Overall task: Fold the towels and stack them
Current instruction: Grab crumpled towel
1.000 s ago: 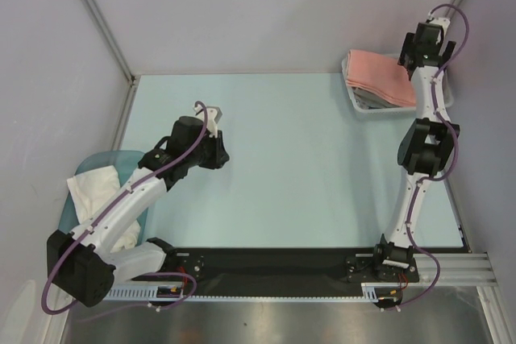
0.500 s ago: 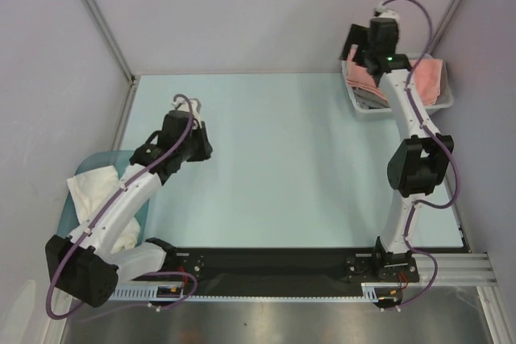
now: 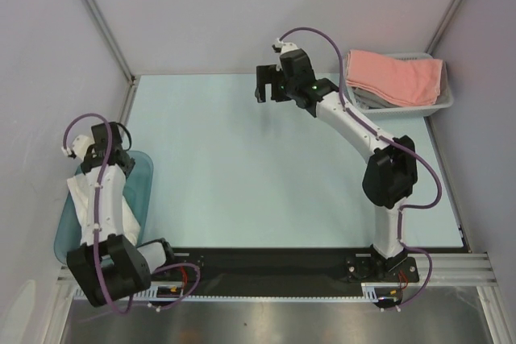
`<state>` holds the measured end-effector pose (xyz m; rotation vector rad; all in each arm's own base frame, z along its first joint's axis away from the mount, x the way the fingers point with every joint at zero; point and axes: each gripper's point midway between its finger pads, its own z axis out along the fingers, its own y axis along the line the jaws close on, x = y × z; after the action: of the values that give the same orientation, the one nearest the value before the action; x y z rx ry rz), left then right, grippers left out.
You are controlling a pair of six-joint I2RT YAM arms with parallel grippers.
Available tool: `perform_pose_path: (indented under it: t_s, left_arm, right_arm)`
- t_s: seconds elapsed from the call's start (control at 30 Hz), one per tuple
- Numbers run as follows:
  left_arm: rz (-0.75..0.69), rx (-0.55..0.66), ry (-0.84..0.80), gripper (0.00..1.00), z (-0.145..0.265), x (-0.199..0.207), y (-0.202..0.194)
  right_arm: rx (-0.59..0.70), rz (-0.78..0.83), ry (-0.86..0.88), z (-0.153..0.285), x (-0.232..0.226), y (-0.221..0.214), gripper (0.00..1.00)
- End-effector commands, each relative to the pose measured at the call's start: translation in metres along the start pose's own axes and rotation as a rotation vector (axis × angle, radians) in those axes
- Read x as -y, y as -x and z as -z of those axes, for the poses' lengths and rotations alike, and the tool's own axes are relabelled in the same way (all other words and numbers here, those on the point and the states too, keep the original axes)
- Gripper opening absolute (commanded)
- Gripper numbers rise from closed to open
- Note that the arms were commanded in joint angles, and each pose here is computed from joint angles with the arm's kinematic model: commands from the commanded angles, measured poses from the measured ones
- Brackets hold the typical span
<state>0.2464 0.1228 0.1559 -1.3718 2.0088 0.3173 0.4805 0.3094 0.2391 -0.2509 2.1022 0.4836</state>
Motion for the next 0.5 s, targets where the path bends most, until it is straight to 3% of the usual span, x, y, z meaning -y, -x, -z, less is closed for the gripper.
perform_pose_path:
  t_s: [0.0,0.17,0.47]
  left_arm:
    - [0.112,0.024,0.159,0.4,-0.028,-0.03,0.004]
    - [0.158,-0.064,0.32,0.42,-0.074,-0.052,-0.012]
    - [0.152,-0.095,0.491,0.47,-0.107,-0.073,-0.013]
  right_arm:
    - [0.011,0.006,0.048,-0.002,-0.015,-0.003,1.0]
    - [-0.033,0.017,0.093,-0.004,-0.025,-0.024,0.99]
    - [-0.05,0.017,0.104,-0.003,-0.023,-0.042,0.99]
